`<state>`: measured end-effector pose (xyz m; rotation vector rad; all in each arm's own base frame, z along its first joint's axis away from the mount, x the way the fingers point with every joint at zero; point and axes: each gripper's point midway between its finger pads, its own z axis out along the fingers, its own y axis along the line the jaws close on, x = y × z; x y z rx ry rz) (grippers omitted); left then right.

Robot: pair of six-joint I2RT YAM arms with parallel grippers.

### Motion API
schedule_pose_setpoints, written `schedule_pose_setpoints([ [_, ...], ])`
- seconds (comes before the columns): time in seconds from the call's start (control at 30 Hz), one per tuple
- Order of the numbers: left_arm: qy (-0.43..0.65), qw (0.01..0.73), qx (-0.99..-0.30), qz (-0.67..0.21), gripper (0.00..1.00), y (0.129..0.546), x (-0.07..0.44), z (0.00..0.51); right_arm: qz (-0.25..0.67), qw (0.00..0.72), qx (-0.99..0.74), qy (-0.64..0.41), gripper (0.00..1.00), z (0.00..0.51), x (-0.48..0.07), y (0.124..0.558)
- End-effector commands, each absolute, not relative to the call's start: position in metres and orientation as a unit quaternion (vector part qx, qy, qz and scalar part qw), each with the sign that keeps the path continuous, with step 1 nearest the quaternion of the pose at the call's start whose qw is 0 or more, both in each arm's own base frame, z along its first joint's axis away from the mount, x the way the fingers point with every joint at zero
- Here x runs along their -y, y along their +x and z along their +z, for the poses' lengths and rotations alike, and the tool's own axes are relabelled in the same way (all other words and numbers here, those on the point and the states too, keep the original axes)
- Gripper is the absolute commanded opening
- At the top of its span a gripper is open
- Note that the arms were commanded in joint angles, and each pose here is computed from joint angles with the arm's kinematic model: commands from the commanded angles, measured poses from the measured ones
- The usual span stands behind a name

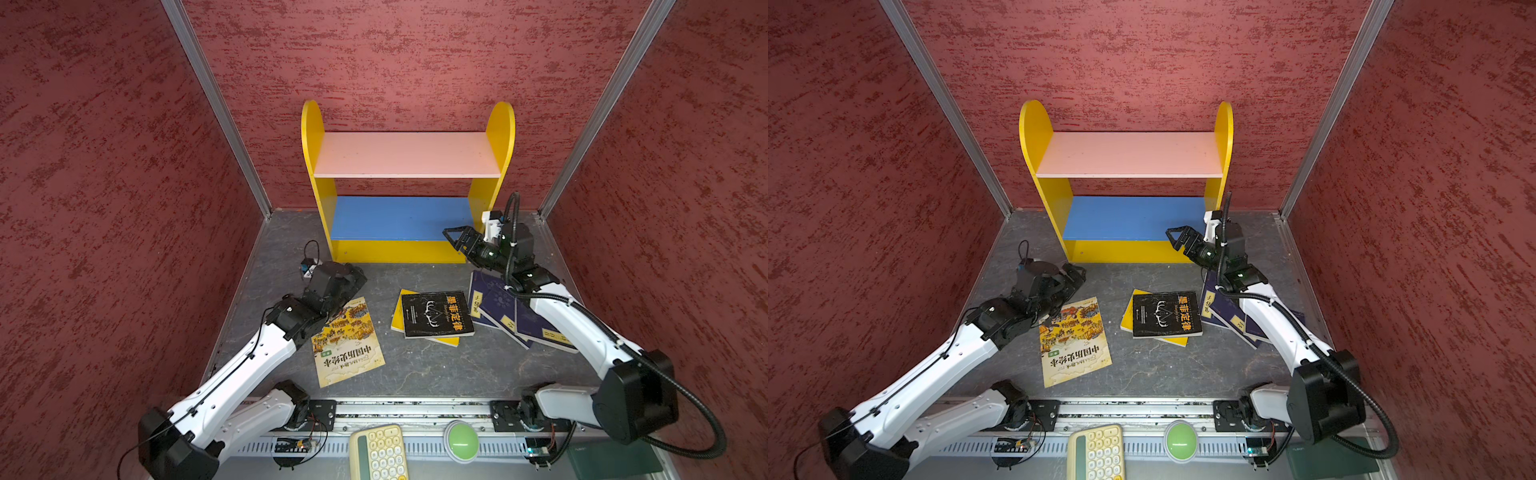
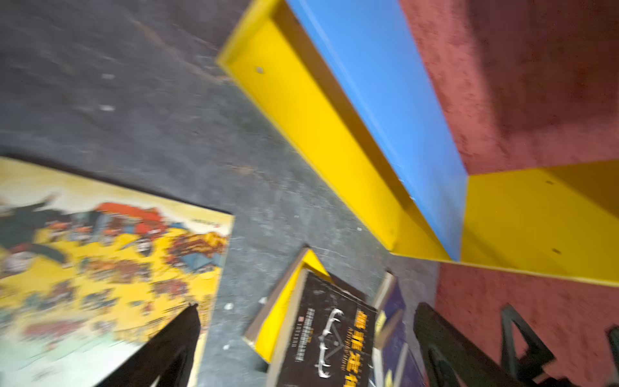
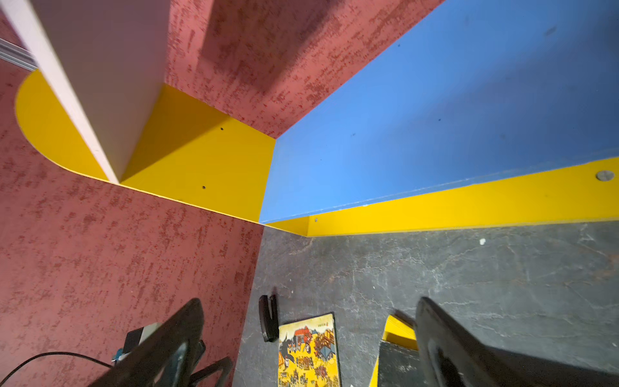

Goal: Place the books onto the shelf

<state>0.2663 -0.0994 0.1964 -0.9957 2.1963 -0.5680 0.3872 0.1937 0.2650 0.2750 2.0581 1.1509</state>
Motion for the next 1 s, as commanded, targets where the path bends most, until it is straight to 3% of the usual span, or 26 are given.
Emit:
schedule_pose_setpoints([
  [0.0,-0.425,0.244,-0.866,-0.097,0.99,0.212,0.046,0.151,0.447,0.358,-0.817,0.071,0.99,0.259,-0.205,0.386],
  [0.23,-0.458,0.183,-0.867,-0.069,0.99,0.172,0.021,0.117,0.409,0.339,-0.847,0.028,0.99,0.234,-0.219,0.395],
  [0.53,-0.448,0.153,-0.877,-0.081,0.99,0.170,0.028,0.083,0.382,0.301,-0.874,-0.006,0.99,0.194,-0.264,0.372],
  [0.97,-0.407,0.121,-0.898,-0.115,0.99,0.173,0.034,0.045,0.308,0.237,-0.919,-0.065,0.99,0.122,-0.403,0.323],
])
